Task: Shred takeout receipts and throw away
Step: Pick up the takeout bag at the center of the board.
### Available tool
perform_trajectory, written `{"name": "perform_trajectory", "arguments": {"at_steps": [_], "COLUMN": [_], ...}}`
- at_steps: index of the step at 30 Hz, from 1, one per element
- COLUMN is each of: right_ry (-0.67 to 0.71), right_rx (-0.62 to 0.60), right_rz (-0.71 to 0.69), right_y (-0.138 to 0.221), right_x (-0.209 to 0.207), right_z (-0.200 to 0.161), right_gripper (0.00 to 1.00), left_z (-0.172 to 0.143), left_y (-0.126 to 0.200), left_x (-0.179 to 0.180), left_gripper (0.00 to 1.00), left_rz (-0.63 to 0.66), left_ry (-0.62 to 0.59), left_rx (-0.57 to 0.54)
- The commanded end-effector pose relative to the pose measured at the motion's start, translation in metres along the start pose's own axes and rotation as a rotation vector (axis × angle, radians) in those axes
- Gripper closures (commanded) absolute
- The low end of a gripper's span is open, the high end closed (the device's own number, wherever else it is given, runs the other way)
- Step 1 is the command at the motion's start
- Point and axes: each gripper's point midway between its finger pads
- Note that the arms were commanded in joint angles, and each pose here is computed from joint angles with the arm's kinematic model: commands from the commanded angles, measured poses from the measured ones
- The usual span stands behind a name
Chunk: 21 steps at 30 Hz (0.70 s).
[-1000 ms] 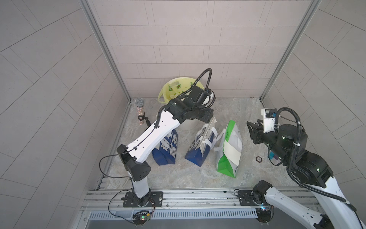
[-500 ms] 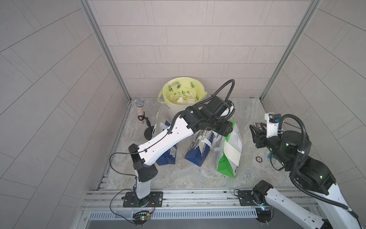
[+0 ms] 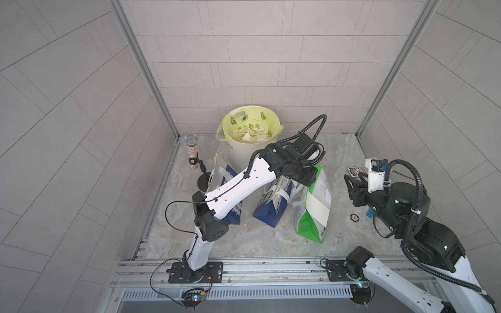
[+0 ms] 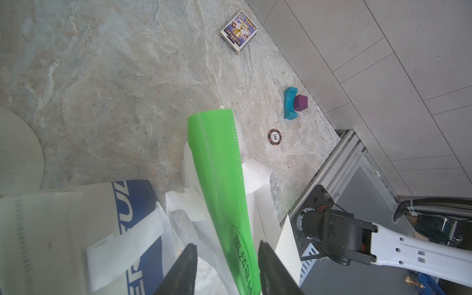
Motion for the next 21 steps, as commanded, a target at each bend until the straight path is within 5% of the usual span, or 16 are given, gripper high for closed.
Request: {"name": "perform_trajectory", "arguments": {"at_steps": [1, 12, 21], "right_ry": [-0.013, -0.029, -0.007], "right_rx": [0.000, -0.012, 0.019], "right_rz": [-0.003, 0.035, 0.049], "right_y": [0.005, 0.002, 0.004], "right_x": [-0.002, 0.010, 0.011], "right_z": [0.002, 0.016, 0.008], "right_gripper": [0.49, 0.49, 0.50], "left_z": [-0.002, -0.006, 0.007], "left_y": [-0.005, -0.024, -0.014], "left_x": [0.006, 0.003, -0.001], "left_gripper": [0.62, 0.69, 1.00], "left_rz": [0.007, -0.047, -0.080], "left_ry": [-0.004, 0.015, -0.012], "left_rx": [0.024, 0.063, 0.005]}}
Point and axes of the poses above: each gripper's point midway between its finger pads, its own y axis back along the fingers, its own x axis along the line the jaws close on, z = x × y, and after that the axes turned 9 degrees about -y, right-handed
